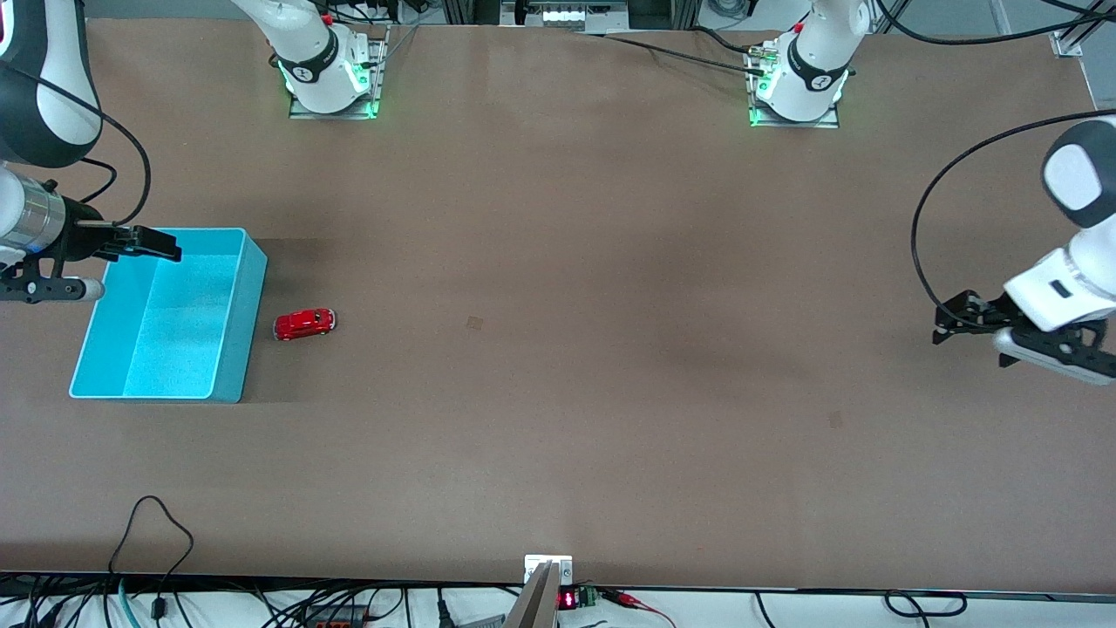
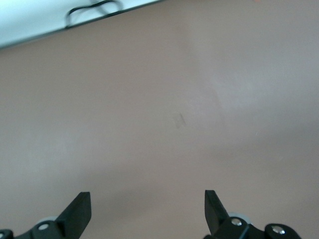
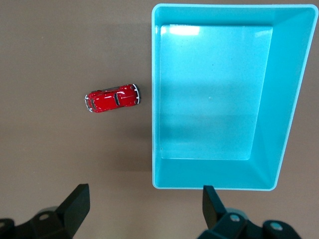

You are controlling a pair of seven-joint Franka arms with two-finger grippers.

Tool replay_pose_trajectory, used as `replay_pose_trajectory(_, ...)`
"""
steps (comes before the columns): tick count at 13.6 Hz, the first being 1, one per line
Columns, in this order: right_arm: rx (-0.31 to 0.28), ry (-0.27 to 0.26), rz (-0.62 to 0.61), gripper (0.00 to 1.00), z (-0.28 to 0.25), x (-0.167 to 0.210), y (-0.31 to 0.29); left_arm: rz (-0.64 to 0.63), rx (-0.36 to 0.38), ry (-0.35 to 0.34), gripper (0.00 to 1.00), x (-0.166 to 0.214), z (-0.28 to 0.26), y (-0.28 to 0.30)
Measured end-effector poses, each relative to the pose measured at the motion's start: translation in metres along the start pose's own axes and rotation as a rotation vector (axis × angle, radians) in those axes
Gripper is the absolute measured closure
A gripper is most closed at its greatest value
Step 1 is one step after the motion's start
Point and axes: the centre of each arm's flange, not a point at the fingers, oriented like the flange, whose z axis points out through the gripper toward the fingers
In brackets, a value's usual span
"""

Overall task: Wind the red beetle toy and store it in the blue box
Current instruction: 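Move the right gripper down to the red car beside the box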

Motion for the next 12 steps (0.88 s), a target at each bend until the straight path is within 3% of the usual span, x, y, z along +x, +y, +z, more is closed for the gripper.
replay_pose_trajectory(2,0.001,0.000,0.000,0.00,0.000,0.000,0.000,-0.166,-0.001,-0.041,0.00,0.004,-0.035,-0.003)
replay_pose_trajectory(7,0.088,0.012,0.003,0.00,0.017,0.011,-0.016,-0.350,0.008,-0.108,0.00,-0.002,-0.113,0.014)
replay_pose_trajectory(10,0.085,-0.009,-0.052,0.00,0.045,0.026,-0.031,-0.344,0.006,-0.137,0.00,-0.009,-0.135,0.041)
replay_pose_trajectory(12,0.078,-0.014,-0.165,0.00,0.066,0.037,-0.050,-0.333,0.007,-0.136,0.00,-0.008,-0.139,0.052)
